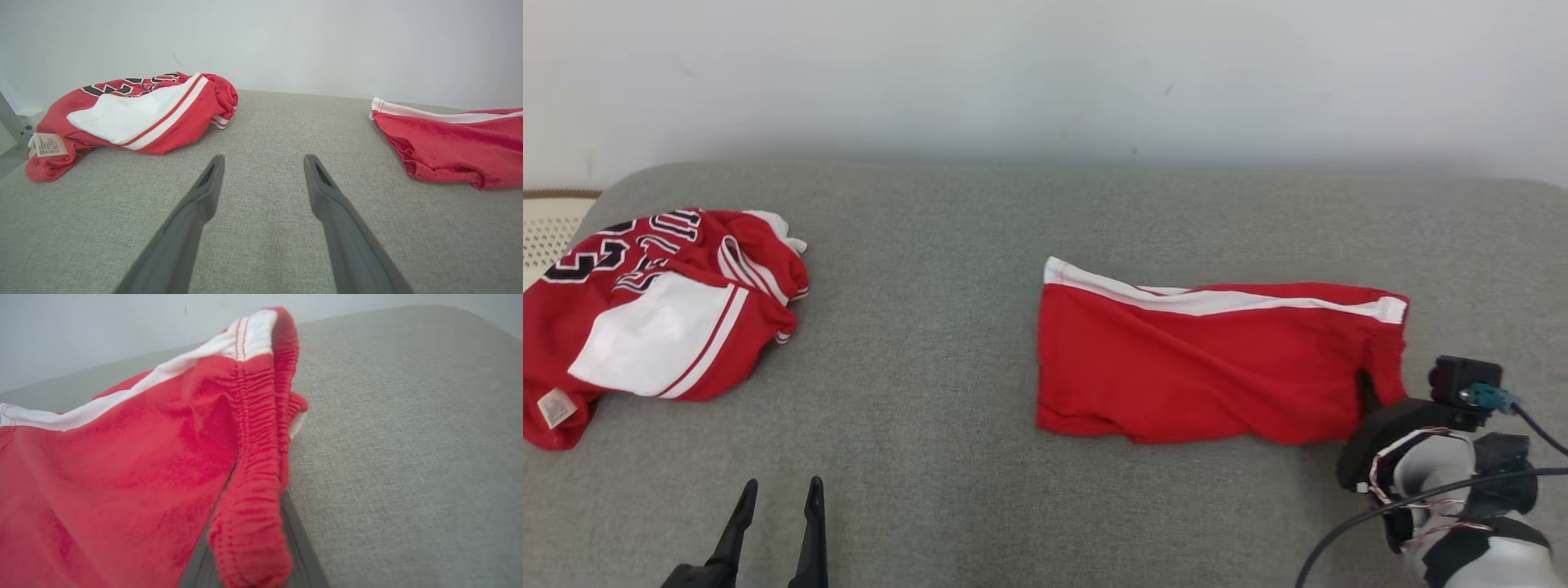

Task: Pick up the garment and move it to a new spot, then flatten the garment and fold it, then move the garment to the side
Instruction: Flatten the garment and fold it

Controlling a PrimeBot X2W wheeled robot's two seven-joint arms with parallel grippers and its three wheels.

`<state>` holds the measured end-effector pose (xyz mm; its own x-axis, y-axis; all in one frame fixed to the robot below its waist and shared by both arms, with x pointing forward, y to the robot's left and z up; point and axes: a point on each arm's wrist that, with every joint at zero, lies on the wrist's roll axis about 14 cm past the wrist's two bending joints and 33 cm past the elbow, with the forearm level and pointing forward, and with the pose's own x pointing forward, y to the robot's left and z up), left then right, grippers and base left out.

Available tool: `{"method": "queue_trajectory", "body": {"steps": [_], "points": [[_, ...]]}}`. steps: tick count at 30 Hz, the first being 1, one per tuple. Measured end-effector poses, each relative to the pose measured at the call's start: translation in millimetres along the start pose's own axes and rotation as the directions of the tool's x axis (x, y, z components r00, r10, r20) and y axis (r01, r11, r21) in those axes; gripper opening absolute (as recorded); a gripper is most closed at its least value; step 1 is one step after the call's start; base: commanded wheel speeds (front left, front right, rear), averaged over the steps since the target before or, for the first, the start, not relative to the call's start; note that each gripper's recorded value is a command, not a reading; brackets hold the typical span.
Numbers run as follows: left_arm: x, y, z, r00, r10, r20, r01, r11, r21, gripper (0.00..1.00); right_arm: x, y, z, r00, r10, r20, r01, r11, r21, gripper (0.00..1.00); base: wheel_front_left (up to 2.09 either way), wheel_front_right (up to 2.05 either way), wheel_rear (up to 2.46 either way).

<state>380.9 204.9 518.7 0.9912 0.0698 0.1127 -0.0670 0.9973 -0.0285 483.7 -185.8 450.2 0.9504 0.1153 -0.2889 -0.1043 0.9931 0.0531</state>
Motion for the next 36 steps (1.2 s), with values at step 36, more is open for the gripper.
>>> {"method": "queue_trajectory", "body": {"steps": [36], "points": [[-18,-7,6,1.000,-0.011,0.011,0.011,0.999,-0.040,1.00,0,157,50,0.903,0.426,0.061,-0.428,0.876,0.224,0.00,0.00,0.00,0.00]]}}
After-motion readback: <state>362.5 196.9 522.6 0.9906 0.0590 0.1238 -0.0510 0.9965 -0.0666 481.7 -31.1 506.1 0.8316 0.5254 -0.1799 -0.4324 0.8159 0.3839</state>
